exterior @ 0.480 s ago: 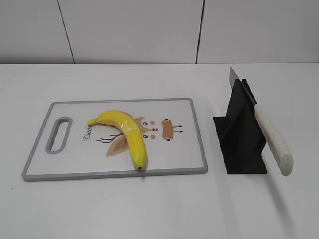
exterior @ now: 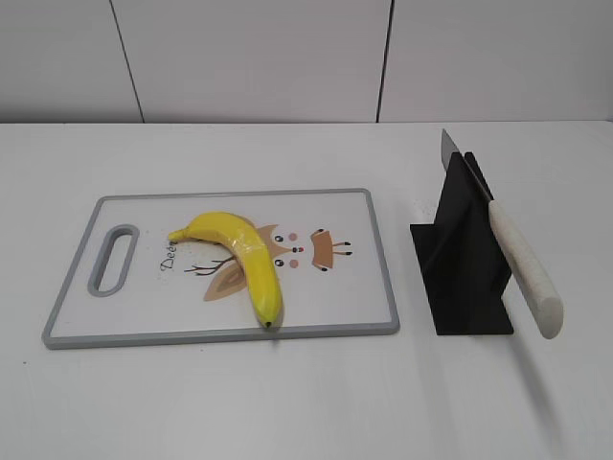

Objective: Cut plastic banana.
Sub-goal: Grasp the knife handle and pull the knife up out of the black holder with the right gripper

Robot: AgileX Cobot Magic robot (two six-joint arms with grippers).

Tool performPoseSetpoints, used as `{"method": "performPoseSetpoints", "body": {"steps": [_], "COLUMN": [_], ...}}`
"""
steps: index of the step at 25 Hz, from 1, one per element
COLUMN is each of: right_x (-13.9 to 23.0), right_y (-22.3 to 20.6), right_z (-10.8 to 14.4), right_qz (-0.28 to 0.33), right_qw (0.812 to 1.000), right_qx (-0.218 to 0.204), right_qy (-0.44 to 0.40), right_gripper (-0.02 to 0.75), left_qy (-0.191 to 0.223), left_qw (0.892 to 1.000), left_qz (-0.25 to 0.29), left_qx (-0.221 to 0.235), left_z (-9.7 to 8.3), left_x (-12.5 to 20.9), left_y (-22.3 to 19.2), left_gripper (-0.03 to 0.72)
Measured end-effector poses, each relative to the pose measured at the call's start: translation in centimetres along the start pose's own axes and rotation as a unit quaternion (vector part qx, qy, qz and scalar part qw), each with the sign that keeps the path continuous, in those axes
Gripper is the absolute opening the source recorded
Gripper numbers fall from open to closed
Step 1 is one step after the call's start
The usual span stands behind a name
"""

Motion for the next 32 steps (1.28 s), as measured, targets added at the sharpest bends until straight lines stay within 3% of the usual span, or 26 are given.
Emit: {"method": "performPoseSetpoints", "body": {"steps": [26,32], "right_x": [0.0,-0.5], "right_y": [0.0,-2.0], "right_z": [0.0,0.5], "right_qz": [0.001,0.074], "right_qw": [1.000,0.997], "right_qx": [-0.001,0.005], "right_qy": [0.005,0.011], "right_gripper": [0.580,0.482], "left_qy": [0.000,0.000], "left_qw": [1.000,1.000], "left_qz": [0.000,0.000], "left_qx": [0.000,0.000], "left_z": [0.0,0.0], "left_x": [0.0,0.0], "left_y": [0.0,0.0], "left_gripper": [0.566,0.566]}}
Point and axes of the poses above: a point on each arm's last joint axis where the gripper is mounted, y pointing back along that axis away from the gripper, z along the wrist's bending axis when the last joint is at zero, x = y × z, the point moved 6 cm from there along -y, pointing out along that axis toward the gripper, and after that the axes turned 11 degrees about -y, right-handed, at the moved point
